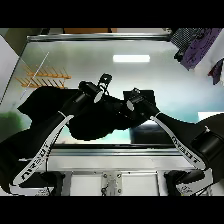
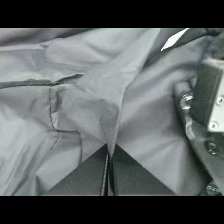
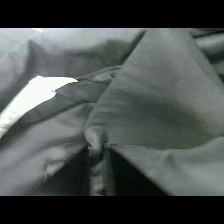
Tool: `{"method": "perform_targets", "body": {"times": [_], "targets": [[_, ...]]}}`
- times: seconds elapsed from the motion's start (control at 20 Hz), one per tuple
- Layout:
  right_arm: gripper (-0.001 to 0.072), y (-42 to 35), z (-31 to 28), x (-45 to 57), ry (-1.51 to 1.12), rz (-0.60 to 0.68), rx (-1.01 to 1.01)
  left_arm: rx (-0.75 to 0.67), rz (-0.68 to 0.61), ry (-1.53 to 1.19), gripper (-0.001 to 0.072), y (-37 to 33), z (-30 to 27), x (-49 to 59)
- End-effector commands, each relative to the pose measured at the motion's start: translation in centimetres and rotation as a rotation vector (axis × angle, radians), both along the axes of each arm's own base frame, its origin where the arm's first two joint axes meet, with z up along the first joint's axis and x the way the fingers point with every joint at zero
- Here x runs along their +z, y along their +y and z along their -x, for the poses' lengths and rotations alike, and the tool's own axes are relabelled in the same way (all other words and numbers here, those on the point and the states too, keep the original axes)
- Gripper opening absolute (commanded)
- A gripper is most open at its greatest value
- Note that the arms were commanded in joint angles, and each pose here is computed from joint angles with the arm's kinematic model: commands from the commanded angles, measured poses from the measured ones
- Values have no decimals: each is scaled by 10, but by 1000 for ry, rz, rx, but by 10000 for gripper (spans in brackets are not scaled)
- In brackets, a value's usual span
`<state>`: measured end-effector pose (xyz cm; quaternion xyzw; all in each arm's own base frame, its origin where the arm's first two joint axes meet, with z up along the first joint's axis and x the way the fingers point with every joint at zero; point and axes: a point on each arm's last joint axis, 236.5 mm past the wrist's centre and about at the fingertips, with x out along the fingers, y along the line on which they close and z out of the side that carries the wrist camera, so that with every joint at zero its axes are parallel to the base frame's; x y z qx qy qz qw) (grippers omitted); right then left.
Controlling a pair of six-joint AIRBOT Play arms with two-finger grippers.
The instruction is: Fold the clothes and pants, and hang the long-sleeved shirts on hangers.
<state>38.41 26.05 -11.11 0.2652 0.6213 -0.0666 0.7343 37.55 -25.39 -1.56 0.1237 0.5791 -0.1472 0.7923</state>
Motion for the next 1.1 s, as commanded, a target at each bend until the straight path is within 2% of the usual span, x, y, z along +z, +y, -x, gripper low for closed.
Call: {"method": "perform_targets", "body": {"times": [0.0,0.1,0.25,0.35,0.45,0.55,0.65,0.85,1.05], "targets": [[18,-24,15,6,23,123,202,-3,21,-37,16,3,-4,18],[17,-45,6,30,-49,202,309,17,53,-79,16,10,-8,41],[17,-70,-9,97,-193,235,468,28,117,-166,16,17,-7,89],[16,-95,-11,161,-277,265,535,20,187,-240,16,14,0,131],[16,-122,-4,240,-364,296,557,-7,310,-331,16,0,8,195],[16,-138,10,316,-467,312,553,-61,470,-447,15,-17,20,278],[16,-147,28,391,-607,310,520,-117,577,-588,15,-24,35,359],[15,-162,69,501,-879,286,425,-202,702,-813,15,-23,75,467],[15,-174,101,527,-946,230,336,-210,781,-907,15,-14,92,499]]}}
